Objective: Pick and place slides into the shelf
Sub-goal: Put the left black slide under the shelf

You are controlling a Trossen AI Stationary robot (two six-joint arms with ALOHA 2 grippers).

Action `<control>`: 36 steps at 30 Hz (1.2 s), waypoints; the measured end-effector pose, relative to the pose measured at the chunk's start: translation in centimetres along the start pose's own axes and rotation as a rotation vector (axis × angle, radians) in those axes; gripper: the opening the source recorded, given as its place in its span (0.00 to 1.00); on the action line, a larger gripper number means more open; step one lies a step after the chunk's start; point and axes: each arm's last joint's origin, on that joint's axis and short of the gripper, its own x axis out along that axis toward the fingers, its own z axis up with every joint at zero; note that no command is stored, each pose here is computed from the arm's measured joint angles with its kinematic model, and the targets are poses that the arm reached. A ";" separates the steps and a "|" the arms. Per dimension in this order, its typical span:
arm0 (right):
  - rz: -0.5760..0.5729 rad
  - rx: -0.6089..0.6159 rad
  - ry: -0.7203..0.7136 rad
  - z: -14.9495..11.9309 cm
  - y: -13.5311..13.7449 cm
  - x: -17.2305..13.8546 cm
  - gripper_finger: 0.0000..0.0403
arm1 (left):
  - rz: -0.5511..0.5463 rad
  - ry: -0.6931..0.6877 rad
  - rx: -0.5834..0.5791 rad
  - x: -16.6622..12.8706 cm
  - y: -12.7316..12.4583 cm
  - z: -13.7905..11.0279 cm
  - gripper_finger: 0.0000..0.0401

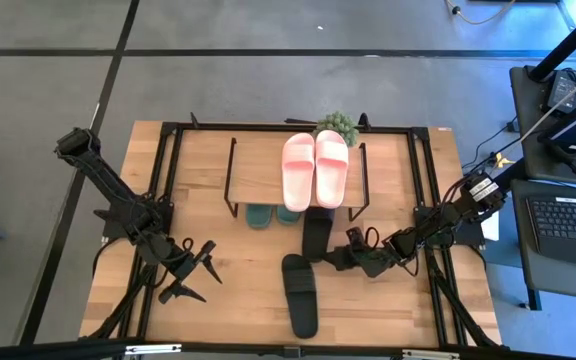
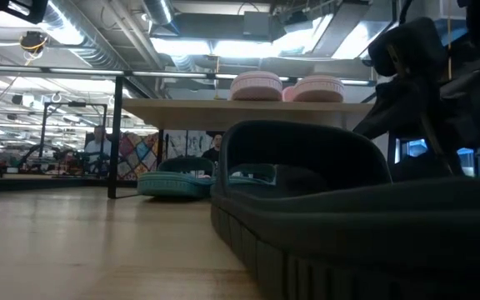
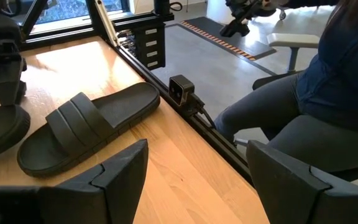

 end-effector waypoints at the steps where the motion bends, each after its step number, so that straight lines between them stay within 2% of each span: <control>1: 0.000 -0.032 -0.001 0.0 0.0 0.0 0.49 | 0.000 0.000 0.000 0.0 0.0 0.0 0.66; 9: -0.018 -0.286 -0.001 0.0 -0.3 0.0 0.49 | 0.000 0.000 0.005 0.0 0.0 0.0 0.66; 13: -0.048 -0.332 -0.040 0.2 -0.6 0.0 0.49 | 0.000 0.000 0.005 0.0 0.0 0.0 0.66; 17: -0.055 -0.340 -0.097 0.3 -0.6 0.0 0.49 | 0.000 0.000 0.005 0.0 0.0 0.0 0.66; 25: -0.056 -0.335 -0.105 0.4 -0.6 0.0 0.49 | 0.000 0.000 0.005 0.0 0.0 0.0 0.66; 36: -0.094 -0.327 -0.163 2.3 -0.6 1.0 0.49 | 0.000 0.000 0.005 0.0 0.0 0.0 0.66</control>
